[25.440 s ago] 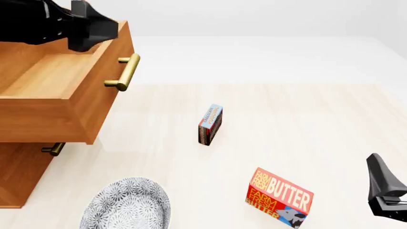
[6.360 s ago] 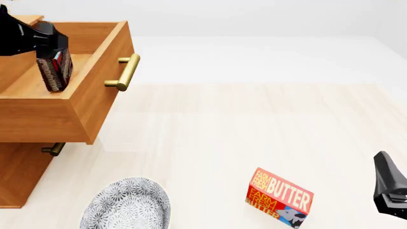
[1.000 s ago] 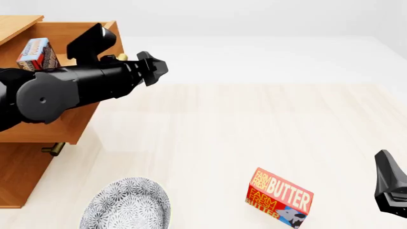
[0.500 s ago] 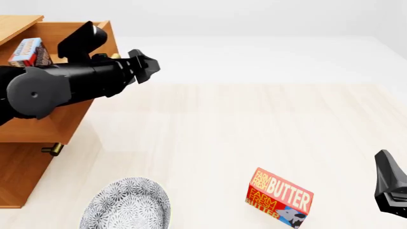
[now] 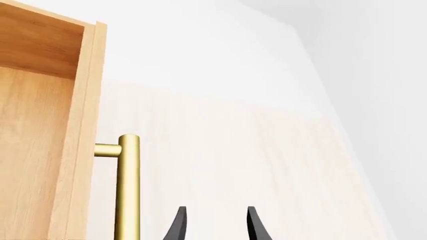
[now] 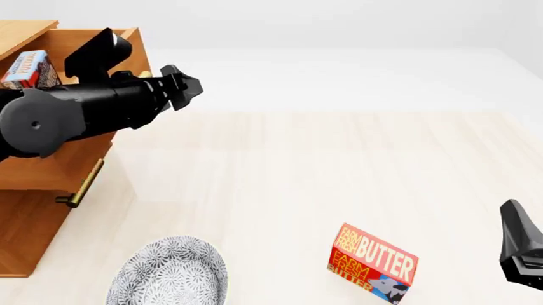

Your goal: Put the chocolate pudding in the top drawer of the cabinet and close it.

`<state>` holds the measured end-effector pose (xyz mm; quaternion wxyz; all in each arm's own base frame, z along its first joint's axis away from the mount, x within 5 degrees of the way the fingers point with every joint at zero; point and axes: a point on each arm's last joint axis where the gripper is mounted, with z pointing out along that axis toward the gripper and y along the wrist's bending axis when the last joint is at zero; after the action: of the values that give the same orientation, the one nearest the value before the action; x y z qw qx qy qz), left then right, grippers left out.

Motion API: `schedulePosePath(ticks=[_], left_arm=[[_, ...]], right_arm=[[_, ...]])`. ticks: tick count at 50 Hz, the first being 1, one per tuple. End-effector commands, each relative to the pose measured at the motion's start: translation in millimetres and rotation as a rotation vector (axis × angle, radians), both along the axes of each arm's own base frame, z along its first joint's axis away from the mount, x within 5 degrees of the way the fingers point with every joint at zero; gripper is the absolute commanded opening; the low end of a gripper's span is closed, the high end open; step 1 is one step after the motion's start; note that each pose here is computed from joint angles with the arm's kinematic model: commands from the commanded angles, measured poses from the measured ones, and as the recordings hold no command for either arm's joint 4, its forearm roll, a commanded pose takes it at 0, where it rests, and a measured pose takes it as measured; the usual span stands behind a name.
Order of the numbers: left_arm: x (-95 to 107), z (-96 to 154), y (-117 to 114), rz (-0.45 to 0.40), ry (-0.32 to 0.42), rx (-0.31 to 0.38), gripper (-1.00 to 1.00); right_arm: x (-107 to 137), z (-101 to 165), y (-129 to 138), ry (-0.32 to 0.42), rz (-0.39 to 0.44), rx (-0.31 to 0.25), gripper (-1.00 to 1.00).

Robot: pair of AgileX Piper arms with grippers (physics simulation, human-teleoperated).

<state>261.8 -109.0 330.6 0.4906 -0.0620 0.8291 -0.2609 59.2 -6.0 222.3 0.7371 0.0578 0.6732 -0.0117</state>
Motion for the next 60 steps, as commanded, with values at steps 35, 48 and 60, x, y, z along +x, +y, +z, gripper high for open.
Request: schedulePosePath(ticks=[35,48,60], left_arm=[[14.8,-22.8,25.8,0.064,0.023,0.144,1.0],[15.4,-24.0,34.2,0.089,0.023,0.15,1.0],[16.3,-23.1,40.8,0.109,0.024,0.156,1.0]], right_arm=[[0.2,0.3,0.1,0.0,0.002,0.002,1.0],[0.2,0.5,0.0,-0.001,0.001,0.001,1.0],[0.1,0.6,0.0,-0.001,0.0,0.001,1.0]])
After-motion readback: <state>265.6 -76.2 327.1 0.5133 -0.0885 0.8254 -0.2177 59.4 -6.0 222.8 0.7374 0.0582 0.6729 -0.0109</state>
